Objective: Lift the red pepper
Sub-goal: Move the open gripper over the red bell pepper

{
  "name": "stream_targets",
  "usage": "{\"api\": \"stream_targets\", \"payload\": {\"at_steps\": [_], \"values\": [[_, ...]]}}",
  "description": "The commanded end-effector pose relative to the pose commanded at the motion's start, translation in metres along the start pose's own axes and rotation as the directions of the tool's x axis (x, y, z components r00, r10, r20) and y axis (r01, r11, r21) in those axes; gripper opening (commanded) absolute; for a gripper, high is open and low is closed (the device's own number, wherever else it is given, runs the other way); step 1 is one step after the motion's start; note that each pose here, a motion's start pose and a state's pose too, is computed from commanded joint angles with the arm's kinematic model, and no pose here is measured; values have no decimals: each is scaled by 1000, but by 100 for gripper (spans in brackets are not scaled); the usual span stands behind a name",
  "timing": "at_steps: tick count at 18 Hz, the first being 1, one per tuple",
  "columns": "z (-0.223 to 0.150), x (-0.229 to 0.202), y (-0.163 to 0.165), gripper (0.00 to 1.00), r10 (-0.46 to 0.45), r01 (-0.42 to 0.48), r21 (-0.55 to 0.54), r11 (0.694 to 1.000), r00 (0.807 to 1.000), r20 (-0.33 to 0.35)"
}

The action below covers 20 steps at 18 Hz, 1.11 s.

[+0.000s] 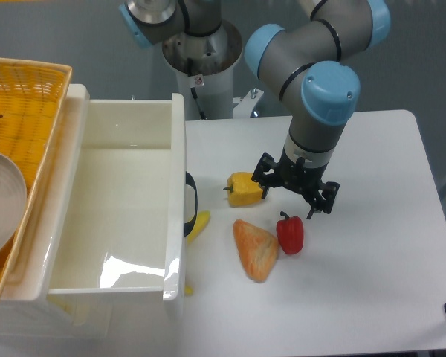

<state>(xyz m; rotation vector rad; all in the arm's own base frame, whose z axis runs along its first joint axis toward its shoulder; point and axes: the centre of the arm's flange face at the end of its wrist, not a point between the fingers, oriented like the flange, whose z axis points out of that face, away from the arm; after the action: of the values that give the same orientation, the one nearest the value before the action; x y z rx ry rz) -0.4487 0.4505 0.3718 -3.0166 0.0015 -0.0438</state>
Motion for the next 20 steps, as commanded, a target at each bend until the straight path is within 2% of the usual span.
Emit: {"api": "stream_targets", "payload": {"at_steps": [7, 10, 14, 17, 20], "values": [[15, 7, 0, 100, -5, 5, -20, 1000, 1000, -12], [26, 10, 0, 100, -76, 76, -6, 997, 997, 8], [46, 12, 4, 100, -121, 121, 2, 993, 993, 14], [64, 8, 3, 100, -255, 255, -10, 967, 967, 1], [66, 1, -2, 100, -356, 356, 9, 934, 934, 15]]}}
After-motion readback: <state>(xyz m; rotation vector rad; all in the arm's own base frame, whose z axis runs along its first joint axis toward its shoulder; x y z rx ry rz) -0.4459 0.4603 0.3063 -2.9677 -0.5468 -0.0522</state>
